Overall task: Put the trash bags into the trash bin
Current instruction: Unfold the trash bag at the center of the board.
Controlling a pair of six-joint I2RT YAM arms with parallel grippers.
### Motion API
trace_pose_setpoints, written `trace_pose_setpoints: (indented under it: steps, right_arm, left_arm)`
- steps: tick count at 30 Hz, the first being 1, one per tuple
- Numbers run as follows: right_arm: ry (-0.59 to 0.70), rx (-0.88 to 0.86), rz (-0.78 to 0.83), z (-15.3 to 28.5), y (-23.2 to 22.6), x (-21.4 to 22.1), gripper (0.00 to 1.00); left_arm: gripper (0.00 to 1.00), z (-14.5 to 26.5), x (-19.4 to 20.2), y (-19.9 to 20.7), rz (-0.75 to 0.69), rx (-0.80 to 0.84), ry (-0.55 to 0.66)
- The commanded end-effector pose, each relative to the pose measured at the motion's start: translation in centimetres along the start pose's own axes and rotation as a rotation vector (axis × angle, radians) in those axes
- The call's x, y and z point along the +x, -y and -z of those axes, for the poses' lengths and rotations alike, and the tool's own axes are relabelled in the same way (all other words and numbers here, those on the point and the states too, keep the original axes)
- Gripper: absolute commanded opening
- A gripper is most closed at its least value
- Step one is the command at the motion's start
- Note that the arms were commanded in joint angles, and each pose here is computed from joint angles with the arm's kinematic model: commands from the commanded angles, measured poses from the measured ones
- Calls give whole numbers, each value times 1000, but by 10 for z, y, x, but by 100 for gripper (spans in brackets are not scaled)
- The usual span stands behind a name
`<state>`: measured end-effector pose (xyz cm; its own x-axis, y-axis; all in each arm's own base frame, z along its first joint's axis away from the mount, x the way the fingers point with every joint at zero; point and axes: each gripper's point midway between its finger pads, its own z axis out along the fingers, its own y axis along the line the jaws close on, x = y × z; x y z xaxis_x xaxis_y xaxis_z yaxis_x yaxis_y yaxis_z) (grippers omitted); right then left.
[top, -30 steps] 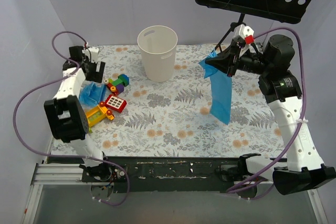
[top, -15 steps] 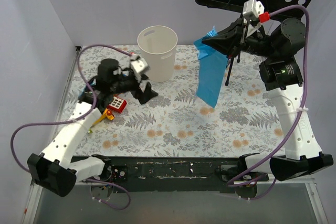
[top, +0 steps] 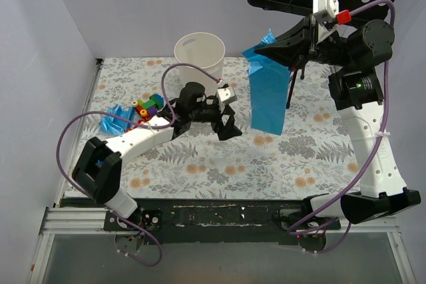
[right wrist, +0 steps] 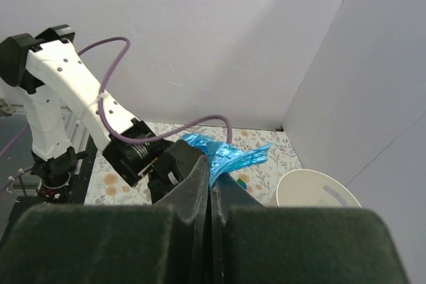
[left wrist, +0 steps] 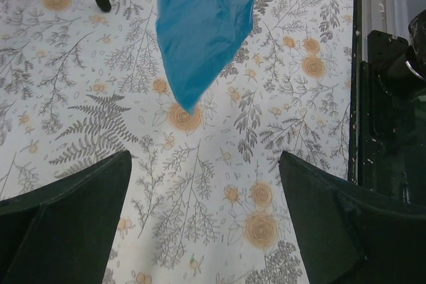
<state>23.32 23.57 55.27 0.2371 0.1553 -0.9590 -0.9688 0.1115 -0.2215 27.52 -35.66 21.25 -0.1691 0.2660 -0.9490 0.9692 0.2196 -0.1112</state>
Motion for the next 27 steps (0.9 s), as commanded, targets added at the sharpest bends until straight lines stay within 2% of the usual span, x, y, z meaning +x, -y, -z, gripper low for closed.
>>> trace_pose_setpoints:
  steps: [1,6,8,10,14,16,17,20,23,24,25,26,27]
  right_arm:
    - [43,-24,73,0,-15,-27,1]
    - [46,-16,75,-1,-11,-22,1]
    - [47,-8,73,-1,-8,-22,1]
    - [47,2,78,-2,-4,-21,1]
    - [39,52,101,1,9,-14,1]
    - [32,142,128,8,28,-5,1]
    - [22,254,132,15,48,5,1]
    - [-49,528,153,46,87,45,1]
    - [-181,672,140,76,92,101,1]
    - [-244,698,99,86,90,126,4]
    - [-310,735,52,98,86,151,20]
    - [-390,774,-21,111,81,181,49]
    - [-457,797,-84,121,75,204,66]
  left_arm:
    - [94,-26,-37,5,-42,71,118]
    - [94,-59,-40,23,-46,154,143]
    - [90,-71,-37,27,-27,178,143]
    - [75,-79,-37,29,-12,190,142]
    - [36,-79,-36,33,28,209,119]
    - [4,-67,-37,41,35,232,87]
    - [0,-60,-32,47,60,241,53]
    - [0,-27,-29,63,113,260,4]
    - [0,4,-29,55,197,191,0]
    - [0,13,-26,52,221,193,-2]
    - [0,21,-23,49,254,196,-9]
    - [0,27,-23,50,290,219,-16]
    - [0,32,-22,50,333,248,-28]
